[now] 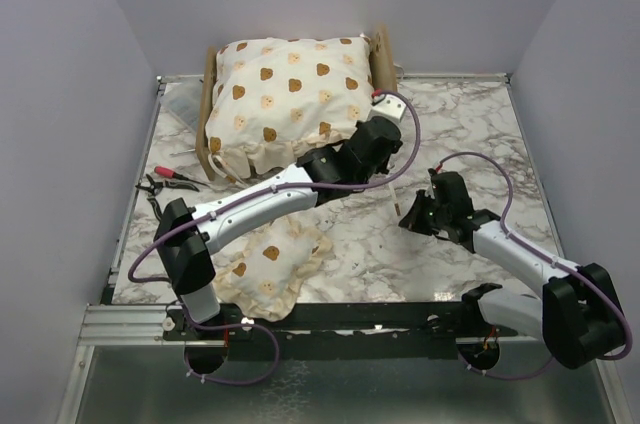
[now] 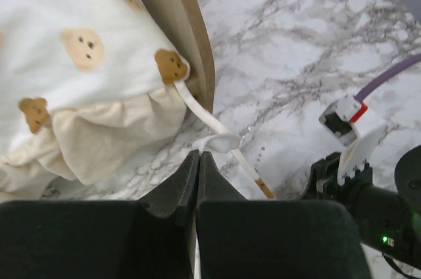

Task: Set up the pet bed

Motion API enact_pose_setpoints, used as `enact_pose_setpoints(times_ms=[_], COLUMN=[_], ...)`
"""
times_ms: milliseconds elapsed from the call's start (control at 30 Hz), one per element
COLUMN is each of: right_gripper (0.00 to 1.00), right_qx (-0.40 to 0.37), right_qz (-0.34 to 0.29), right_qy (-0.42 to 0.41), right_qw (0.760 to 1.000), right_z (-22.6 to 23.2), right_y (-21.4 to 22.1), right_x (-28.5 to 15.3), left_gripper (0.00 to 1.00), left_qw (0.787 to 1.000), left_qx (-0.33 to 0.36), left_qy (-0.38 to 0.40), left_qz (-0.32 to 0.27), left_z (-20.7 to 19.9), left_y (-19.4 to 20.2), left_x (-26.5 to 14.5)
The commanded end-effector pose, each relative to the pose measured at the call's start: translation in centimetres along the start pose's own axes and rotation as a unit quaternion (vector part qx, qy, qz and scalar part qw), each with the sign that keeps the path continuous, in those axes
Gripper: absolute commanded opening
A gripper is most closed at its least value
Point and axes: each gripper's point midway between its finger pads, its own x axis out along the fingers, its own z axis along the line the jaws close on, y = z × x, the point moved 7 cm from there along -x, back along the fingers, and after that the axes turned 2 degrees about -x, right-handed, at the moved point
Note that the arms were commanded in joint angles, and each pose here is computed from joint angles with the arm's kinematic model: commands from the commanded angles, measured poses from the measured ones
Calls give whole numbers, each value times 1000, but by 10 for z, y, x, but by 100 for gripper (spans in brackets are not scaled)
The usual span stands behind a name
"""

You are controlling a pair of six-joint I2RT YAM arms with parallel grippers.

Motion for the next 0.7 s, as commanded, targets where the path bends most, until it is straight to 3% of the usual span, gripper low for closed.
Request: enact_pose_setpoints(times_ms=[0,200,467,667], right_gripper=[0,0,0,0], right_qx=[14,4,-17,-26], right_qz=[23,2,-13,-15], right_qy=[0,-15,-12,-17], right_qw=[1000,1000,1000,999], right_z=[-5,3,9,13], right_y=[15,3,-11,-15], right_x=[-1,-7,-18,-24], left_gripper=[0,0,0,4], left_qw=[999,999,994,979], left_qx=[29,10,-48,-98], left_qy=[-26,27,74,147], left_qz=[-23,19,72,103], left_z=[14,6,-9,-47], left_y=[-35,-8,94,168], left_x=[-9,-14,-27,-15])
